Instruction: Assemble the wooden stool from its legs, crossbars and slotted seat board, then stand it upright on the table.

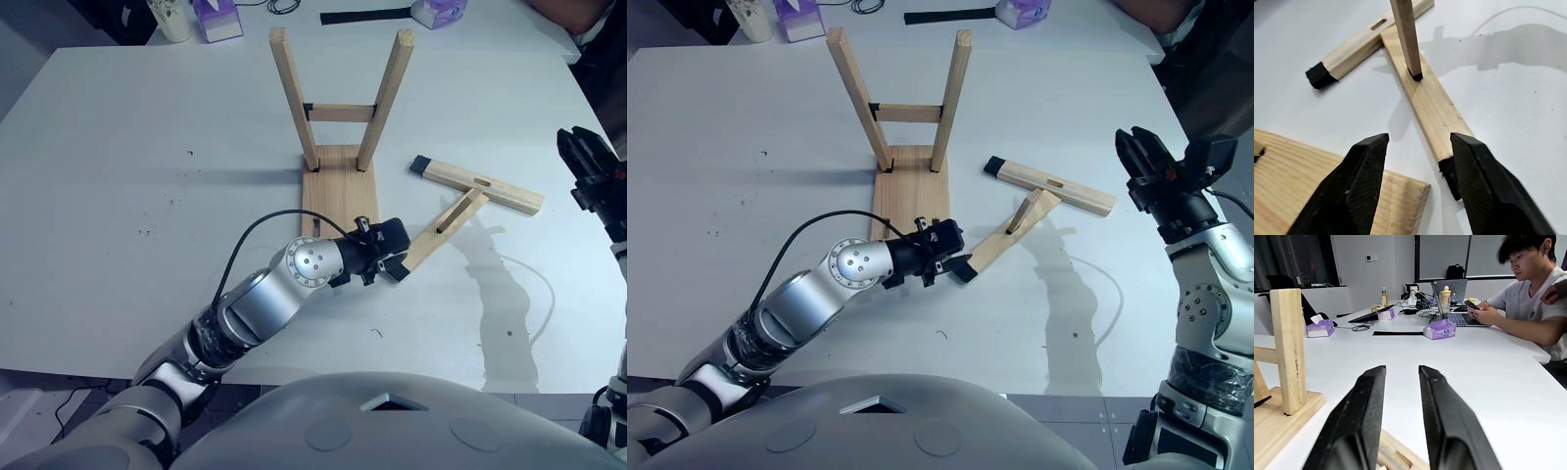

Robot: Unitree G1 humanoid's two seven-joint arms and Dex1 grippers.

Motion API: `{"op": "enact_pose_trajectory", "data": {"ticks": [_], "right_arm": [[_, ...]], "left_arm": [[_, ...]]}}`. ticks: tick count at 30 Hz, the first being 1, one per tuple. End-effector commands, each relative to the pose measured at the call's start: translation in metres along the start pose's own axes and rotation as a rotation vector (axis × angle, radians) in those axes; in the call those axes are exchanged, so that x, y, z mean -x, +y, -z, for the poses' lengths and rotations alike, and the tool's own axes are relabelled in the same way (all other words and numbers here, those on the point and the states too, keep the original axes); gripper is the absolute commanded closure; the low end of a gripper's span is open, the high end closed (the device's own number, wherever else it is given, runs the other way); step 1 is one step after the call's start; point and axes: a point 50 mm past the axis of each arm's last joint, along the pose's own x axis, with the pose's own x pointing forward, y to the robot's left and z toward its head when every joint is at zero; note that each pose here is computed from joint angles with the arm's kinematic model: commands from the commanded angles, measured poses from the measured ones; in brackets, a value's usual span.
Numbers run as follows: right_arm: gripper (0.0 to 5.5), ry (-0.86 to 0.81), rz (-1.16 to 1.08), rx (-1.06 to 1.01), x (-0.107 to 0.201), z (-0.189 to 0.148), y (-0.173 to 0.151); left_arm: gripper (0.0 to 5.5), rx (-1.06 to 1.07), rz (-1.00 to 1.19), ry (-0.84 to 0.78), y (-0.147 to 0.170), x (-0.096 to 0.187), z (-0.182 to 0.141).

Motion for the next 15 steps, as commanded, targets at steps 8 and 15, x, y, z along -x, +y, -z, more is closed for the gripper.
{"op": "enact_pose_trajectory", "data": {"ticks": [8, 15], "right_arm": [[4.29, 0.000, 0.061, 0.021, 0.009, 0.004, 0.001], [4.29, 0.010, 0.071, 0.039, 0.011, 0.010, 0.002]], "left_arm": [[2.53, 0.103, 0.008, -0.001, 0.000, -0.015, -0.005], [2.38, 0.140, 0.034, 0.035, -0.007, -0.030, -0.002]]}}
